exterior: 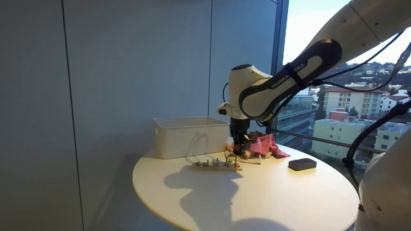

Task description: Move the black tape to the second right position, then the third right position and finally to the third right position

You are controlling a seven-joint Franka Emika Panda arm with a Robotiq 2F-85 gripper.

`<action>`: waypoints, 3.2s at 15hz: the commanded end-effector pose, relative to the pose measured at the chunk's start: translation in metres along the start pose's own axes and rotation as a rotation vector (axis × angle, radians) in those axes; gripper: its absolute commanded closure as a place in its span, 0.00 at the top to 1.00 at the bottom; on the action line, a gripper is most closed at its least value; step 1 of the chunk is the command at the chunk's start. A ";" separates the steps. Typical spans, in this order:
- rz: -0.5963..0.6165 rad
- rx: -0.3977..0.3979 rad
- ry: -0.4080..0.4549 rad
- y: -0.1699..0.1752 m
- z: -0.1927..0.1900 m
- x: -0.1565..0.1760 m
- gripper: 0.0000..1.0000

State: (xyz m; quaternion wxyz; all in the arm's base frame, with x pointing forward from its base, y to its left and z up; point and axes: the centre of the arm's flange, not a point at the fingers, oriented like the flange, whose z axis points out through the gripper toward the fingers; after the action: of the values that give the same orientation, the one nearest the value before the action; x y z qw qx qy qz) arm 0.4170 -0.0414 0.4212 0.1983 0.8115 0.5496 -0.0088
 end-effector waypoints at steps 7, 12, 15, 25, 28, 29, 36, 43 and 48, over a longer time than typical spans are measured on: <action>-0.128 -0.178 0.000 -0.013 -0.014 0.026 0.26; -0.155 -0.146 -0.010 -0.004 -0.006 0.039 0.26; -0.162 -0.128 -0.010 -0.002 0.002 0.041 0.26; -0.187 -0.110 0.033 0.008 0.027 0.057 0.26; -0.181 -0.098 0.032 0.012 0.033 0.058 0.76; -0.183 -0.090 0.030 0.012 0.035 0.058 0.78; -0.174 -0.062 0.013 0.002 0.042 0.057 0.83; -0.162 -0.070 0.008 0.003 0.041 0.057 1.00; -0.152 -0.047 0.011 0.015 0.014 0.045 1.00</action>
State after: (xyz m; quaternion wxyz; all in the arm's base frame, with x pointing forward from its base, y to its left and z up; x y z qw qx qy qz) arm 0.4507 -0.0069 0.3748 0.2180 0.7593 0.6131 -0.0052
